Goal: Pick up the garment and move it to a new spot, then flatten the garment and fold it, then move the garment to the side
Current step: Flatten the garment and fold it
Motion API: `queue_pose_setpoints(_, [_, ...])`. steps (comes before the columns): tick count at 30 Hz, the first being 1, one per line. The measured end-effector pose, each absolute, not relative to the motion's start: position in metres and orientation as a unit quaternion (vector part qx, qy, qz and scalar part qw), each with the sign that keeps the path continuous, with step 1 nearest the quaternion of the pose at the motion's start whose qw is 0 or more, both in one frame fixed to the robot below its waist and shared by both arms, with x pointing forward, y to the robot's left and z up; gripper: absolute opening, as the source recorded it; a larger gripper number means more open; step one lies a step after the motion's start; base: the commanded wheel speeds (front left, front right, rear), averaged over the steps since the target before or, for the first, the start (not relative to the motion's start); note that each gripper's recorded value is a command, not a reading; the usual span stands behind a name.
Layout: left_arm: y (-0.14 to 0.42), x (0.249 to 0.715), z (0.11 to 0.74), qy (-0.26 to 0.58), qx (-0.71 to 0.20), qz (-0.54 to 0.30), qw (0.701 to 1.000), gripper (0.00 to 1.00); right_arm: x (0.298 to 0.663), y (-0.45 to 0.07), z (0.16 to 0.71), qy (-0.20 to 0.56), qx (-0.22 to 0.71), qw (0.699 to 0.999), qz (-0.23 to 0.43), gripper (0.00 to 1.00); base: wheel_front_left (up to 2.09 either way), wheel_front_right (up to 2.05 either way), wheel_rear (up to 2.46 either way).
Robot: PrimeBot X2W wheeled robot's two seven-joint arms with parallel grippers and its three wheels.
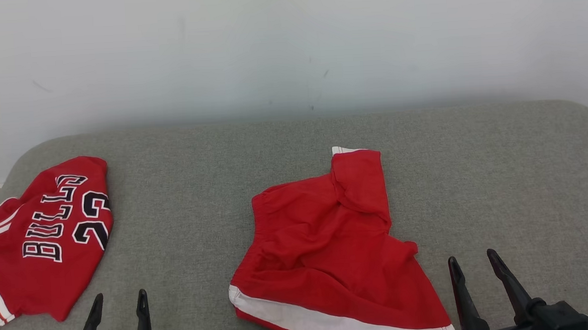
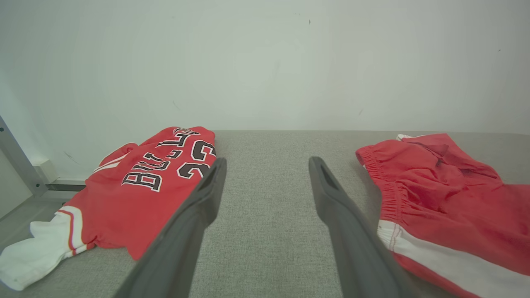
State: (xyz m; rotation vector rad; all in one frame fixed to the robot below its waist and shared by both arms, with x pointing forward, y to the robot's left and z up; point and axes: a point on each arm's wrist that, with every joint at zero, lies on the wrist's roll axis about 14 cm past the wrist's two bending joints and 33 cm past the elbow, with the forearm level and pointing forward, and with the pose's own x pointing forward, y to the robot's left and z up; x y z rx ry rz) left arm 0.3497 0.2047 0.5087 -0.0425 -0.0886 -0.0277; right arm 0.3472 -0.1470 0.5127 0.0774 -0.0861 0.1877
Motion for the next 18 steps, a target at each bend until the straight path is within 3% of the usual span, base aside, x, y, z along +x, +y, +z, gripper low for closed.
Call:
queue_pose_setpoints(12, [0.200, 0.350, 0.508, -0.043, -0.025, -0.021, 0.999, 1.00, 0.346, -0.149, 0.507, -0.034, 0.041, 0.995, 0.090, 1.00, 0.00, 0.00, 0.00])
queue_pose_setpoints(18, [0.184, 0.361, 0.509, -0.035, -0.030, -0.077, 0.996, 1.00, 0.334, -0.162, 0.480, 0.013, 0.045, 0.996, 0.073, 1.00, 0.00, 0.00, 0.00])
